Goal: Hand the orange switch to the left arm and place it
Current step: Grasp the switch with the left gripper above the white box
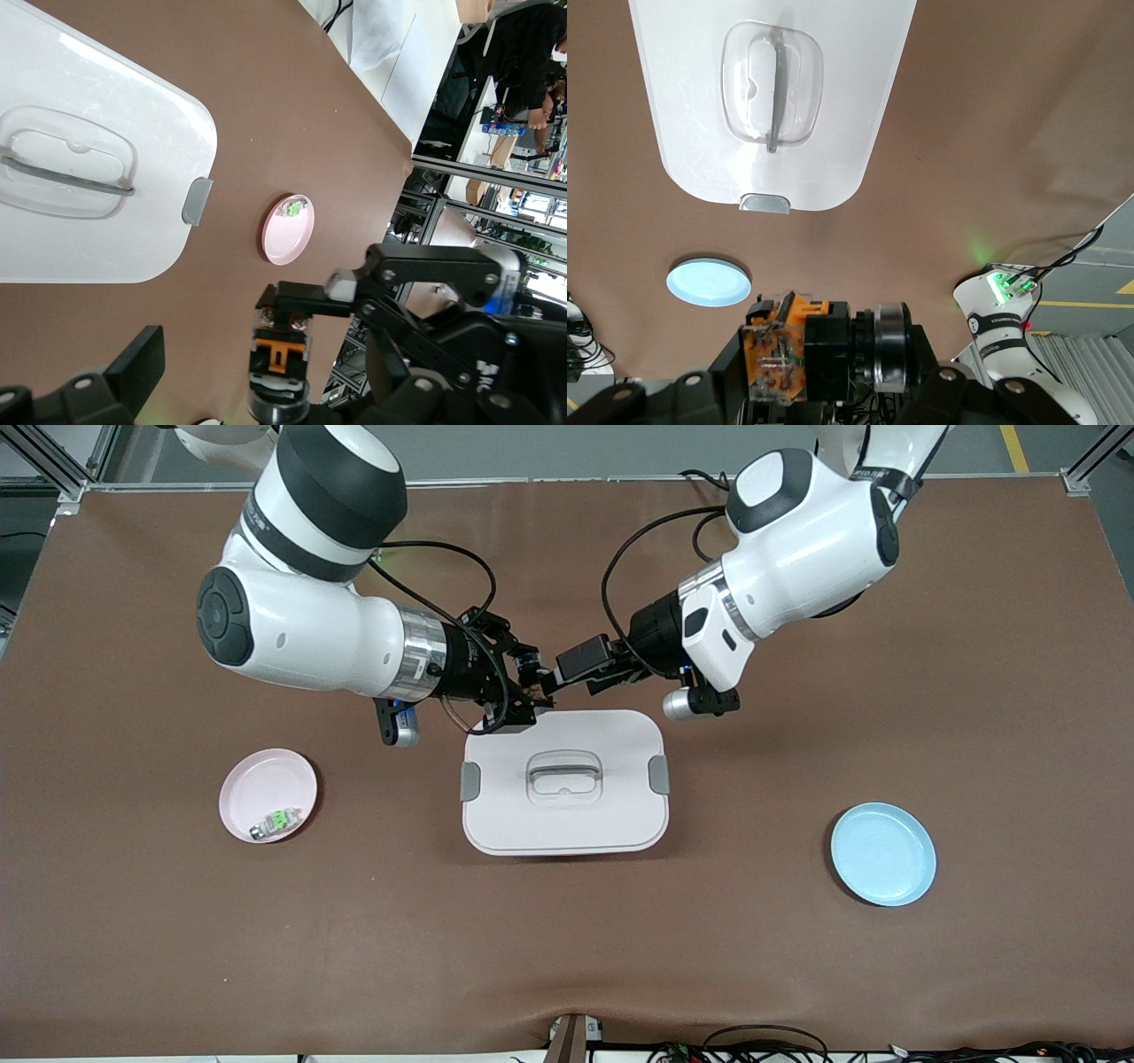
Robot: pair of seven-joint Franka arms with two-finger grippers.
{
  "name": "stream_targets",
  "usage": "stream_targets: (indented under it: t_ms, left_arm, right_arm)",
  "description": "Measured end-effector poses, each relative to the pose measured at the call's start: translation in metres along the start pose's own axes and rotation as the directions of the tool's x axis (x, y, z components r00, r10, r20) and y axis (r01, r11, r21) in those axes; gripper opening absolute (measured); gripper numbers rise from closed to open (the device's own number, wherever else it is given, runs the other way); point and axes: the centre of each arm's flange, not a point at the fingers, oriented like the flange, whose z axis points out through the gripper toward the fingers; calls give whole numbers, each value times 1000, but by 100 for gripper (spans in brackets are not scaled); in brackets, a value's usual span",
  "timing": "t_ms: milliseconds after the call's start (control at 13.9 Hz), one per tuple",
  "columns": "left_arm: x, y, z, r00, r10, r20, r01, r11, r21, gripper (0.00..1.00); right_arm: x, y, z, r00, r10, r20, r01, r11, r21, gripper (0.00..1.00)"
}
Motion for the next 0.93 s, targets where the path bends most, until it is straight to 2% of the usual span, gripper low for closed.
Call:
stream_targets:
  t_ms: [862,934]
  left_arm:
    - [-16,6,17,1000,22,-6,-22,1000,-16,100]
    - [-17,6,18,1000,23,-6,-23,1000,-17,90]
  right_arm:
    - [-13,-3,-13,999,23,46,-25,999,34,73]
    - [-13,-3,-14,999,24,48,-26,999,39,73]
